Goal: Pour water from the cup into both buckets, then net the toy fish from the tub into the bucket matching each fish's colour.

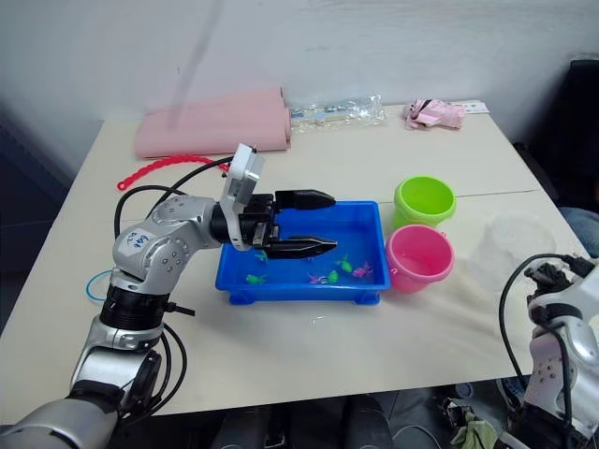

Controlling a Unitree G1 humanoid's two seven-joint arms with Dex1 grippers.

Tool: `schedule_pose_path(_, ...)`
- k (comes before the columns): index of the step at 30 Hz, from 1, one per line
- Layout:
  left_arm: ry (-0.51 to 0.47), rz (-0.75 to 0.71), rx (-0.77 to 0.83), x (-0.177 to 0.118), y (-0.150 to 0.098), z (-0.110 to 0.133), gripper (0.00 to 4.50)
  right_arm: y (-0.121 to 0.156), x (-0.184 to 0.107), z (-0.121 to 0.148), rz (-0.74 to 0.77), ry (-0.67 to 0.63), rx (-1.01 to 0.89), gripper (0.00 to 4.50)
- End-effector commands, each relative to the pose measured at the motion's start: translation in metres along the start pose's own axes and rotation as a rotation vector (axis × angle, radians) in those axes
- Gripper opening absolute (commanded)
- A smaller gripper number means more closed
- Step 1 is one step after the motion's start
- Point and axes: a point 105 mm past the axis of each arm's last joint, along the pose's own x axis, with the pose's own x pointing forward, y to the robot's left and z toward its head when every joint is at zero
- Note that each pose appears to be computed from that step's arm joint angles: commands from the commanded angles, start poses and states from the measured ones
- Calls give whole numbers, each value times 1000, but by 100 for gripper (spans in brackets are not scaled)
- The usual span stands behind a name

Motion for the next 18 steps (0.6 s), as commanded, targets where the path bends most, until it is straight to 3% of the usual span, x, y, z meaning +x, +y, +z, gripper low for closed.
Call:
schedule_pose_path(1,-16,-20,50,1,-3,12,450,-16,-11,-5,-27,-25,-41,279)
schedule_pose_path(5,-13,-23,50,1,-1,12,450,-19,-26,-8,-11,-16,-98,447)
schedule_pose_path(14,-10,-40,40,2,-2,9,450,1,-80,12,136,-19,-329,447)
schedule_pose_path(18,26,-1,17,-12,-3,-4,450,53,-111,40,516,-18,-520,447)
